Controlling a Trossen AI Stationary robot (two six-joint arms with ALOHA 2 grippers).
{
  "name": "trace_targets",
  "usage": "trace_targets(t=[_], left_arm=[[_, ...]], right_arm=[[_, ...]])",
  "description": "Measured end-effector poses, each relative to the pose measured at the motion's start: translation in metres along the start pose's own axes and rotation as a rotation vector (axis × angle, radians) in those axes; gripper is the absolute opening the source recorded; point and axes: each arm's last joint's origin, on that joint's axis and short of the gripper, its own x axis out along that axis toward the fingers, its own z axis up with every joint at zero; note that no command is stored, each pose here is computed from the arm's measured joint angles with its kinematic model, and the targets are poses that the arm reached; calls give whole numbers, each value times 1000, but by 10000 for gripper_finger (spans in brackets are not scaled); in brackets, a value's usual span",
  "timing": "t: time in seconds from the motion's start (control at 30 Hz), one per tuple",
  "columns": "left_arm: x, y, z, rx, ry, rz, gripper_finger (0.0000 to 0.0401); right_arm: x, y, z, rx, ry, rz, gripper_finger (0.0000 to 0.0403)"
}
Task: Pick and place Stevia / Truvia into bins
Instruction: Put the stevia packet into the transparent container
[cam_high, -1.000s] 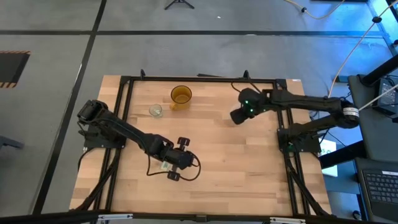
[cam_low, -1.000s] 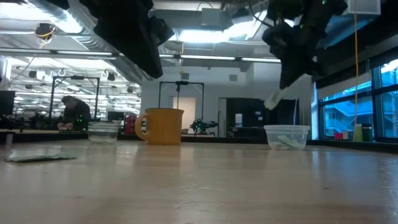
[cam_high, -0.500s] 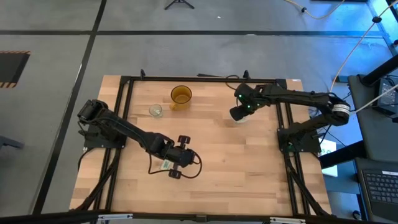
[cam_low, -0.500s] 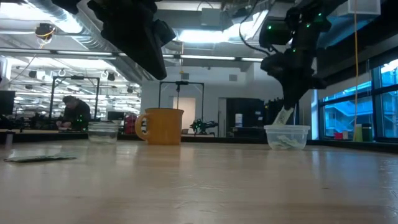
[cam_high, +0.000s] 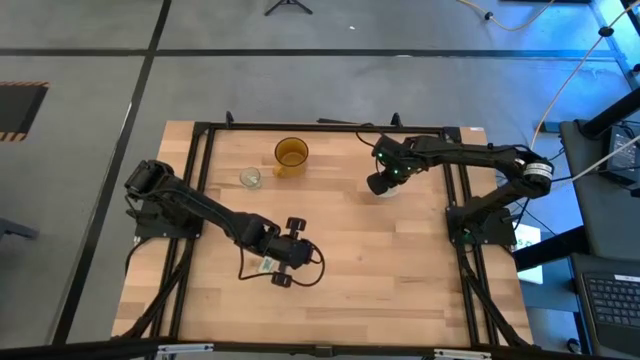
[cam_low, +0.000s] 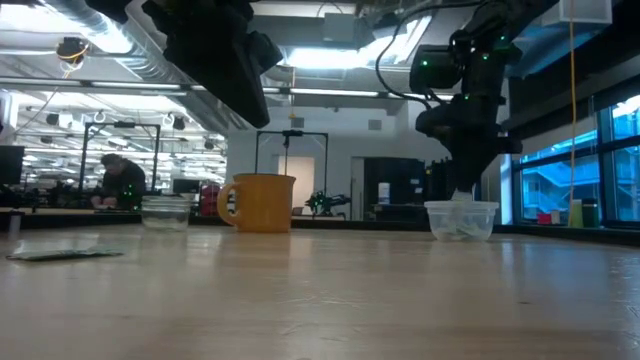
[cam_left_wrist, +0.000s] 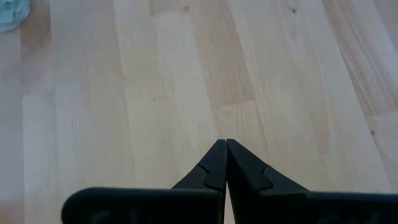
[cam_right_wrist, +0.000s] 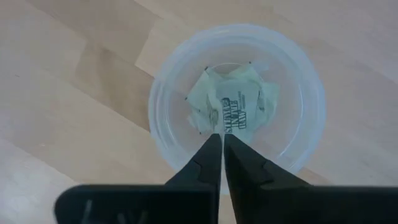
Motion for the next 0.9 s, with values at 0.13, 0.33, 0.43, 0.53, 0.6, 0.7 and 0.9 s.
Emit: trace_targets(t=[0.13, 0.33, 0.43, 0.53, 0.6, 0.7, 0.9], left_arm=[[0, 0, 0, 1, 0, 5, 2], [-3, 2, -7, 18, 64, 80, 2], [-12, -3, -16, -8, 139, 55, 2], [-18, -11, -27, -37, 247, -5, 2], [-22, -19, -35, -42, 319, -6, 2], [-23, -31, -42, -30, 372, 21, 2], [-23, -44, -48, -64, 346, 81, 2]], right_arm=[[0, 0, 0, -5, -1, -1, 41], [-2, -3, -1, -8, -32, -65, 87], [-11, -5, -3, -11, -74, -96, 106], [-24, -3, -9, -23, -121, -67, 116], [-33, 2, -15, -36, -157, -25, 119], [-45, 14, -25, -54, -213, 46, 119], [-54, 41, -45, -92, -279, 149, 118]])
